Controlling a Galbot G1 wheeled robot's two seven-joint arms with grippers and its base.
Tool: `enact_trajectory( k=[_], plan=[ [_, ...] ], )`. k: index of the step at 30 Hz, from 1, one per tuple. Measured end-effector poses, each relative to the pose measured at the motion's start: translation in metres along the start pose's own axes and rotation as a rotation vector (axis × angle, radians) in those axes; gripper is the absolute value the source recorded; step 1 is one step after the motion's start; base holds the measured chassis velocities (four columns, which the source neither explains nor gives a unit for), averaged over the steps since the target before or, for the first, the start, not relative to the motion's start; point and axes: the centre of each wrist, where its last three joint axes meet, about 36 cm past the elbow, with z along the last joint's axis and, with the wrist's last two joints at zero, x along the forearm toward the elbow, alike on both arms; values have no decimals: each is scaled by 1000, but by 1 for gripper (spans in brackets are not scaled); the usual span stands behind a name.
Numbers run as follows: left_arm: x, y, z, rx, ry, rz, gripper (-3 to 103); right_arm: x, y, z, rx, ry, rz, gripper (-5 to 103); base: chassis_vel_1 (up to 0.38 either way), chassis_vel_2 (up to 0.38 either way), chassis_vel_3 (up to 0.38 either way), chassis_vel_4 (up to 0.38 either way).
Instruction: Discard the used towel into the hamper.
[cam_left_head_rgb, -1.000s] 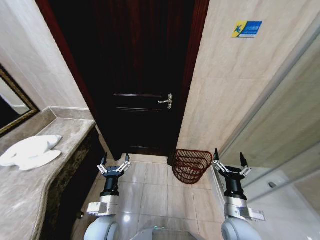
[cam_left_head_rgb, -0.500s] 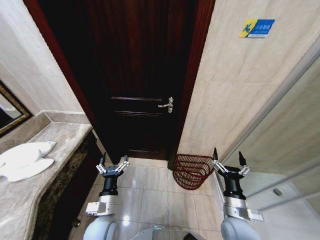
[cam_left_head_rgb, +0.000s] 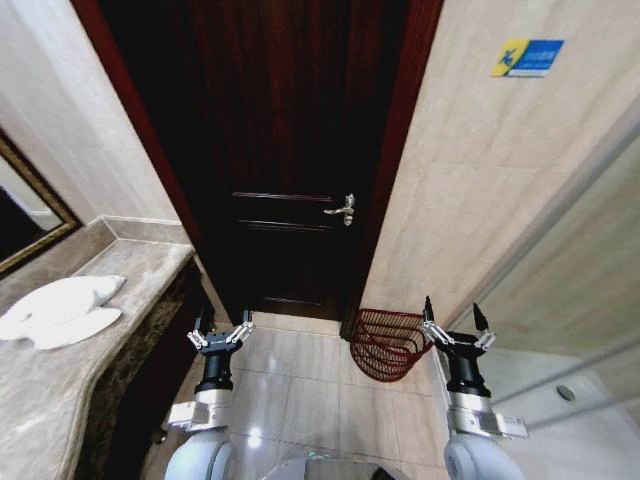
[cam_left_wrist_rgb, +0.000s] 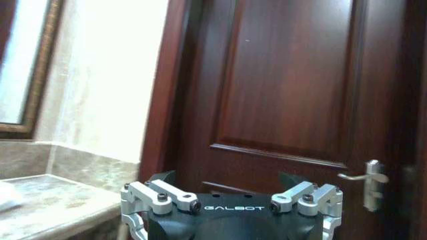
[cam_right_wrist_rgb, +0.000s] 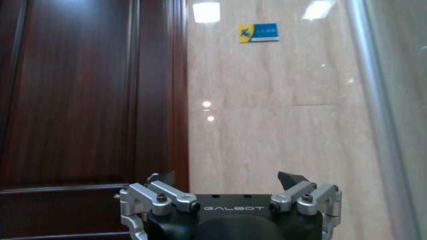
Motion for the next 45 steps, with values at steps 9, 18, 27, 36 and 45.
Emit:
enact_trajectory(
  k=[9, 18, 27, 36, 45],
  plan=[
    [0, 0, 0, 2, 3, -7, 99, -3, -2, -8, -8, 28, 36, 100, 86, 74, 74, 80],
    [1, -2, 1, 4, 7, -3, 99, -2, 1, -16, -111, 36, 8, 100, 126, 124, 114, 123],
    [1, -3, 2, 8, 10, -3, 99, -9, 1, -21, -113, 16, -34, 100, 130, 126, 113, 123],
    [1, -2, 3, 2, 13, -2, 99, -11, 0, -16, -66, -12, -104, 100, 127, 125, 138, 134],
    [0, 3, 4, -29, -31, 25, 100, -13, 1, -13, -57, -31, -96, 100, 125, 130, 120, 117]
  ],
)
